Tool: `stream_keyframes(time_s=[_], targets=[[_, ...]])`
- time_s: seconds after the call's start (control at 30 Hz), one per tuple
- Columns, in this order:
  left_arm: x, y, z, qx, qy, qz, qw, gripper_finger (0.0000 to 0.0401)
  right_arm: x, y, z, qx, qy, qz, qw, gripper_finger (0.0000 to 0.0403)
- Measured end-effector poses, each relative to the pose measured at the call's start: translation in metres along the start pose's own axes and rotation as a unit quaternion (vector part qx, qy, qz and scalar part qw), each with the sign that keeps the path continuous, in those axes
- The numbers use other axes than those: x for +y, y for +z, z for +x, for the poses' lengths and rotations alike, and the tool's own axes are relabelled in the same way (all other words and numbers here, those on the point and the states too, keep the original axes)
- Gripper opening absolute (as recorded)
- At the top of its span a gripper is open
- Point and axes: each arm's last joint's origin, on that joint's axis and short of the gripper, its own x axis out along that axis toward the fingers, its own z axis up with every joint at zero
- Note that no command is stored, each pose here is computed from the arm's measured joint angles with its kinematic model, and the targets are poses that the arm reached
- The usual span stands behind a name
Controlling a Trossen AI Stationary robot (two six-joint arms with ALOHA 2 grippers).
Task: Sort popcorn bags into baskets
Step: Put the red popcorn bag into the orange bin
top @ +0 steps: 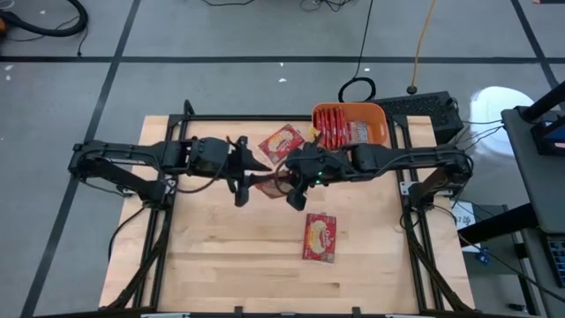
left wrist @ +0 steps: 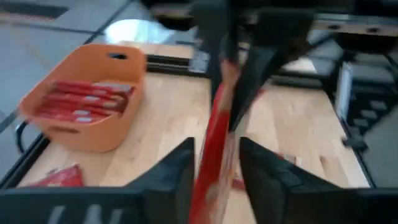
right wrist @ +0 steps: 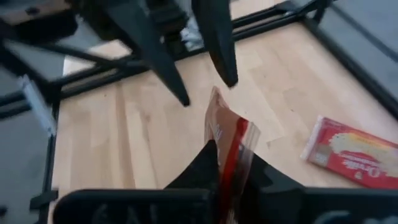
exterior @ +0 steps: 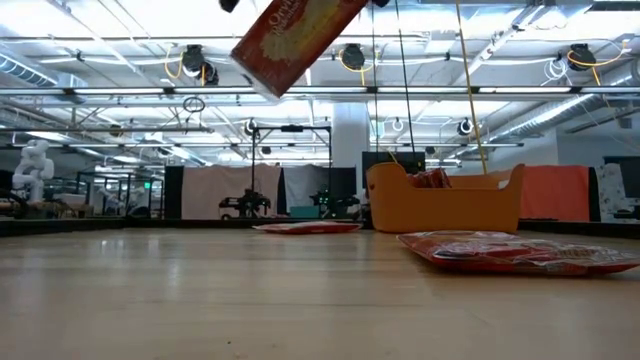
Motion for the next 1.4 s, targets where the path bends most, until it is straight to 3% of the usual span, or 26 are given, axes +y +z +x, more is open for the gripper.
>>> stream_keyframes(time_s=[0.17,0.33,0.47,0.63,0.87,0.97,1.23,1.33,1.4], targets=[[0.009,0.007,-0.027,-0.04,0.067,-0.09,0.993,0.0196,-0.012,0.007,-0.028,-0.035,-0.039,0.031,0.998,0.001],[0.02,0.013,-0.049,-0.089,0.097,-0.204,0.97,0.0223,-0.025,0.017,-0.071,-0.115,-0.086,0.074,0.987,0.0006],[0.023,0.017,-0.054,-0.111,0.09,-0.263,0.954,0.0219,-0.031,0.023,-0.101,-0.184,-0.116,0.113,0.969,0.0006],[0.021,0.027,-0.039,-0.159,0.061,-0.293,0.941,0.0203,-0.035,0.033,-0.129,-0.268,-0.128,0.15,0.943,0.0006],[0.016,0.05,0.0,-0.277,-0.024,-0.324,0.905,0.0185,-0.031,0.026,-0.121,-0.355,-0.09,0.191,0.911,0.0006],[0.014,0.054,0.018,-0.312,-0.059,-0.331,0.889,0.0184,-0.03,0.018,-0.119,-0.425,-0.062,0.229,0.874,0.0006],[0.005,0.057,0.05,-0.394,-0.125,-0.348,0.841,0.0184,-0.038,-0.022,-0.101,-0.583,0.045,0.317,0.746,0.0006],[0.006,0.057,0.059,-0.44,-0.126,-0.354,0.815,0.019,-0.041,-0.04,-0.094,-0.608,0.076,0.351,0.708,0.0006],[0.01,0.054,0.066,-0.44,-0.111,-0.366,0.813,0.0201,-0.039,-0.05,-0.091,-0.618,0.075,0.367,0.691,0.0006]])
